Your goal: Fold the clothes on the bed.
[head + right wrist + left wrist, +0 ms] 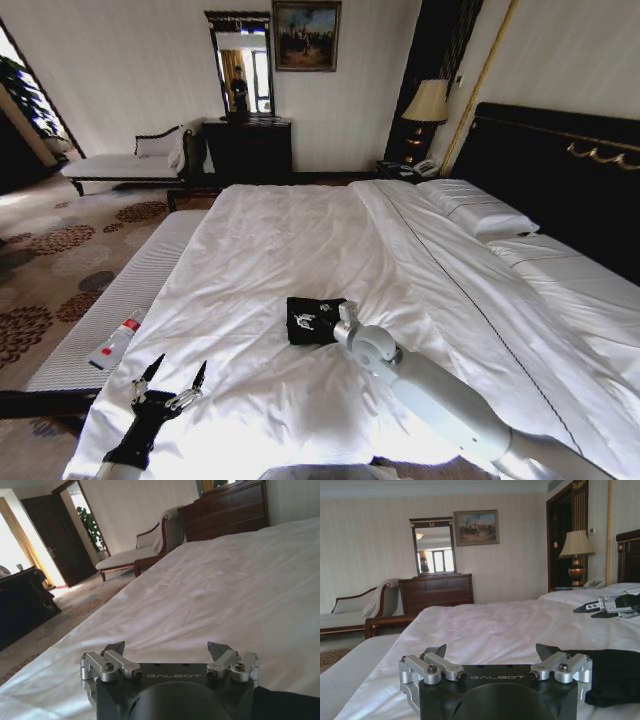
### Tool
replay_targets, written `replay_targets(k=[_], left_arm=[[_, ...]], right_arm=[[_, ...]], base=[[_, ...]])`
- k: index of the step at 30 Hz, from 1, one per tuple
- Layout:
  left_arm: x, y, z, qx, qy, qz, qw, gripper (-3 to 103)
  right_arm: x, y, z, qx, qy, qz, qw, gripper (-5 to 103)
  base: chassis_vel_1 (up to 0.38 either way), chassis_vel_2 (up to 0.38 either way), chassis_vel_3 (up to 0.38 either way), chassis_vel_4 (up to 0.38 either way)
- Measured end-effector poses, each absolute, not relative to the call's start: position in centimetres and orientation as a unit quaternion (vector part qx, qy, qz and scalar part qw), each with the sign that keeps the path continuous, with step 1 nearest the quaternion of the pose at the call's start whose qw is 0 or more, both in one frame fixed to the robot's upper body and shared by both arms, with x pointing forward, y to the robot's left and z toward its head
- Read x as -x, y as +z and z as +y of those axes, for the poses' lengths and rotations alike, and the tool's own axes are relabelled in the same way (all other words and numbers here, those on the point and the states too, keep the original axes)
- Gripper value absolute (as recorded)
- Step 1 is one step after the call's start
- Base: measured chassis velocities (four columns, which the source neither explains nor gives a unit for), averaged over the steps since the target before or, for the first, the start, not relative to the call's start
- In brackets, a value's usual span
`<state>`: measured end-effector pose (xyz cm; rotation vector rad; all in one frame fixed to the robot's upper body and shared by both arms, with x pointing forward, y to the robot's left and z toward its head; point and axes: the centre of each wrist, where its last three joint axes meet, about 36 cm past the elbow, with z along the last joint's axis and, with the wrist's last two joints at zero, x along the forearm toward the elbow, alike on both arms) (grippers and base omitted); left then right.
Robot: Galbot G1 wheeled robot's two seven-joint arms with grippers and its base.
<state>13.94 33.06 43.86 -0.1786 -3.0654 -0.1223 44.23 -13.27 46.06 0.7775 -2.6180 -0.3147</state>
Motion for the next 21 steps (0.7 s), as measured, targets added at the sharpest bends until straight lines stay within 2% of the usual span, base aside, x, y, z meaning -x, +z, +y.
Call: replay_targets(k=[1, 3, 4, 7, 9, 14, 18, 21], left_arm=[[-13.9, 43.9, 33.1, 0.058, -0.04, -0.997, 0.034, 100], [-13.9, 43.9, 33.1, 0.058, -0.04, -0.997, 0.034, 100], [-13.9, 43.9, 33.1, 0.058, -0.04, -0.997, 0.034, 100], [-13.9, 43.9, 33.1, 0.058, -0.04, -0.997, 0.034, 100], [-13.9, 43.9, 33.1, 0.058, -0.04, -0.997, 0.034, 100], [-13.9, 43.9, 33.1, 0.058, -0.04, -0.997, 0.034, 100], [-13.9, 43.9, 33.1, 0.058, -0.04, -0.997, 0.034, 100], [-13.9, 43.9, 33.1, 0.058, -0.04, -0.997, 0.034, 100]], right_arm=[[-44.7, 45.2, -13.5, -0.264, -0.108, -0.941, 0.184, 95], [-45.0, 43.6, -13.8, -0.25, -0.093, -0.948, 0.174, 95], [-45.3, 42.1, -13.9, -0.24, -0.079, -0.953, 0.168, 100], [-45.6, 38.8, -12.9, -0.224, -0.048, -0.961, 0.154, 100], [-46.4, 34.6, -9.2, -0.215, -0.022, -0.968, 0.125, 100], [-47.2, 30.8, -5.9, -0.219, 0.02, -0.971, 0.098, 100], [-47.1, 30.0, -5.6, -0.222, 0.027, -0.97, 0.098, 100], [-46.8, 31.2, -5.5, -0.223, 0.003, -0.97, 0.096, 100]], base=[[0.0, 0.0, 0.0, 0.0], [0.0, 0.0, 0.0, 0.0], [0.0, 0.0, 0.0, 0.0], [0.0, 0.0, 0.0, 0.0], [0.0, 0.0, 0.0, 0.0], [0.0, 0.0, 0.0, 0.0], [0.0, 0.0, 0.0, 0.0], [0.0, 0.0, 0.0, 0.0]])
